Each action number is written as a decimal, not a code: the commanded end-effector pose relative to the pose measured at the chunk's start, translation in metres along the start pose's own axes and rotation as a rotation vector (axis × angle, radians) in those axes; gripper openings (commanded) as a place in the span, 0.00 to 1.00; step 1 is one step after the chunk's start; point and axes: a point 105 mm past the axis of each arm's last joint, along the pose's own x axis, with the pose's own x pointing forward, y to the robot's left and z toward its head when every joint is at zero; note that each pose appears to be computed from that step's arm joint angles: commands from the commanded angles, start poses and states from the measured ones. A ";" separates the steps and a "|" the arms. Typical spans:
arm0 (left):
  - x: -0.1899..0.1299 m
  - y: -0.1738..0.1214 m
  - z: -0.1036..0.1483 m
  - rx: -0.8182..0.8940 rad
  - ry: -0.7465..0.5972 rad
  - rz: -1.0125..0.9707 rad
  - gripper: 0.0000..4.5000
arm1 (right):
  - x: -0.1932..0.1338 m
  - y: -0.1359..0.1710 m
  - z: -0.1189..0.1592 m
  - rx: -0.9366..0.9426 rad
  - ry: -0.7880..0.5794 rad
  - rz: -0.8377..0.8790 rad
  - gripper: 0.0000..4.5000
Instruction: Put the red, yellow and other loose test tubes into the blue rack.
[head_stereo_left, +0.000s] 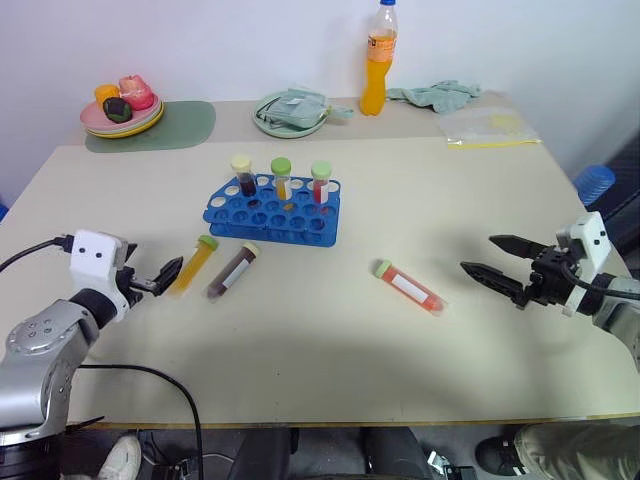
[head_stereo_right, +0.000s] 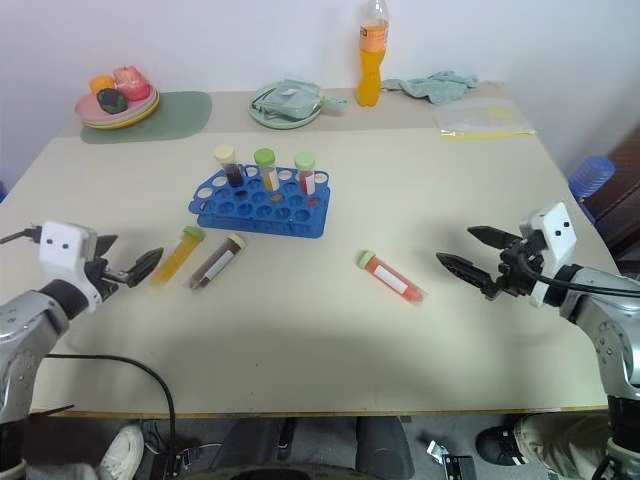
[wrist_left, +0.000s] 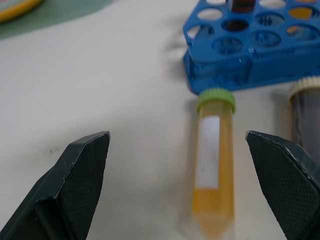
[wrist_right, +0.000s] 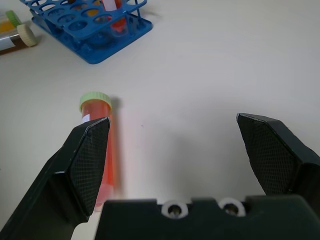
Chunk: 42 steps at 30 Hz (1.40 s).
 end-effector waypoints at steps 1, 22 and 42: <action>-0.006 0.002 0.013 0.017 -0.042 0.019 1.00 | -0.001 -0.001 0.007 -0.030 -0.015 0.000 1.00; 0.007 -0.020 0.036 -0.001 -0.147 -0.105 1.00 | 0.015 0.012 0.013 -0.065 0.054 -0.040 1.00; 0.008 -0.099 0.043 0.165 -0.153 -0.543 1.00 | 0.025 0.056 0.034 -0.127 0.280 0.046 1.00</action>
